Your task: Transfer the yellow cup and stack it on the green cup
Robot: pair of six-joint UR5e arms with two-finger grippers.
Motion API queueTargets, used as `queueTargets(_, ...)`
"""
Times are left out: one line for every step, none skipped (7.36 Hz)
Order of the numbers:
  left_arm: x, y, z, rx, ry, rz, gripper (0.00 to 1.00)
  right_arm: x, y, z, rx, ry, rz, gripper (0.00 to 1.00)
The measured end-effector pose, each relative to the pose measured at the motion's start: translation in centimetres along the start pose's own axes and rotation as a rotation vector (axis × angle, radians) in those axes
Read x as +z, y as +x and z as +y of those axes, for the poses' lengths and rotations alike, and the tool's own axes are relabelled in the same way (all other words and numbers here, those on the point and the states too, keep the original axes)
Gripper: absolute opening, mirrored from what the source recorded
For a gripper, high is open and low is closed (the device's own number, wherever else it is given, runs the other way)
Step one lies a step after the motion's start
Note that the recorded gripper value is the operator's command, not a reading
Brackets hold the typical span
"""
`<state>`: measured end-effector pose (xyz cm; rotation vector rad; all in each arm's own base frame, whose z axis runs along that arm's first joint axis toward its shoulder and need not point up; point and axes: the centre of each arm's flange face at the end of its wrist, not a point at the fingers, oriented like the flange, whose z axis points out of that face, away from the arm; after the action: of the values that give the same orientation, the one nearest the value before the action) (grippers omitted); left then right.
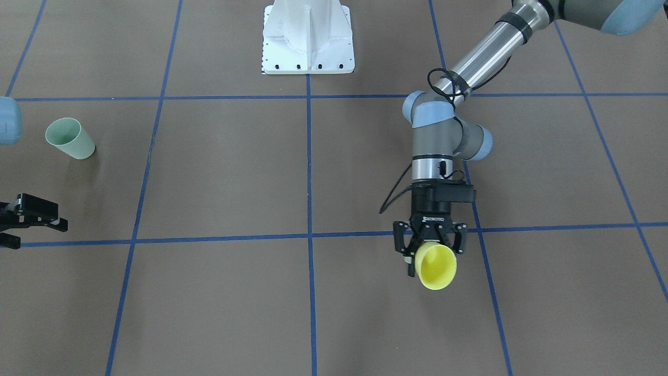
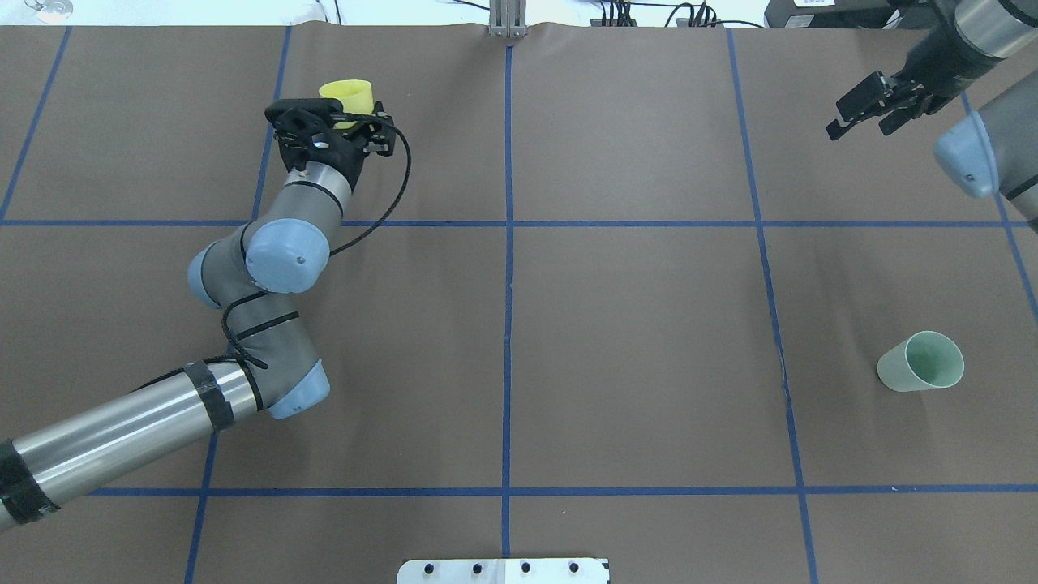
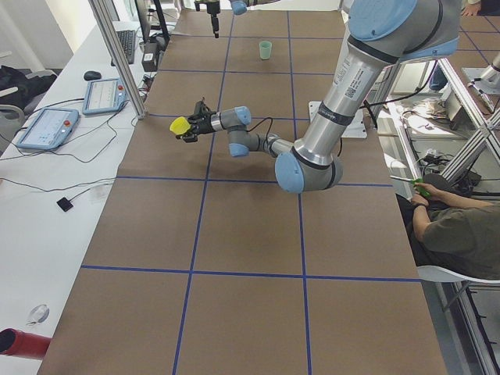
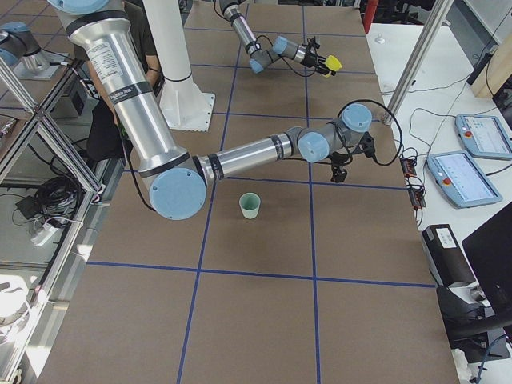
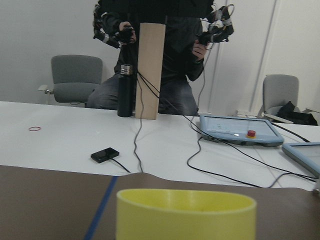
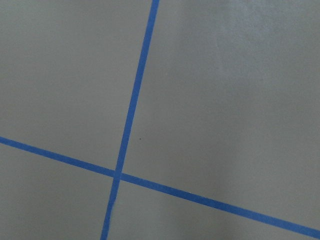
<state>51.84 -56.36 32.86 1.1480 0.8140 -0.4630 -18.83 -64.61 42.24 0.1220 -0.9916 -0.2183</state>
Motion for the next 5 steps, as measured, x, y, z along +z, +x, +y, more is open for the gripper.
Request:
queueTargets(-1.4,3.2,1.2,0.034,-0.026,0.069,0.52,0.1,-3.1,-1.1,0.004,0.004,-0.016,1.00)
queueTargets(-3.0,7.0,1.6,0.052,-0.046,0.162,0.52,0.3,-6.6,-2.1,0.002,0.006,-0.034,1.00)
queueTargets(-4.7,10.7,1.5,0.058,-0.052,0.253,0.52,0.6,-9.8,-2.9,-0.002,0.005,-0.050,1.00)
queueTargets(-6.3,13.7,1.3,0.048,-0.054,0.333,0.52,0.9,-12.9,-3.4,0.003,0.002,-0.067,1.00)
queueTargets(-7.8,15.9,1.2,0.051,-0.047,0.402,0.52,1.3,-16.1,-3.5,0.016,0.000,-0.087,1.00)
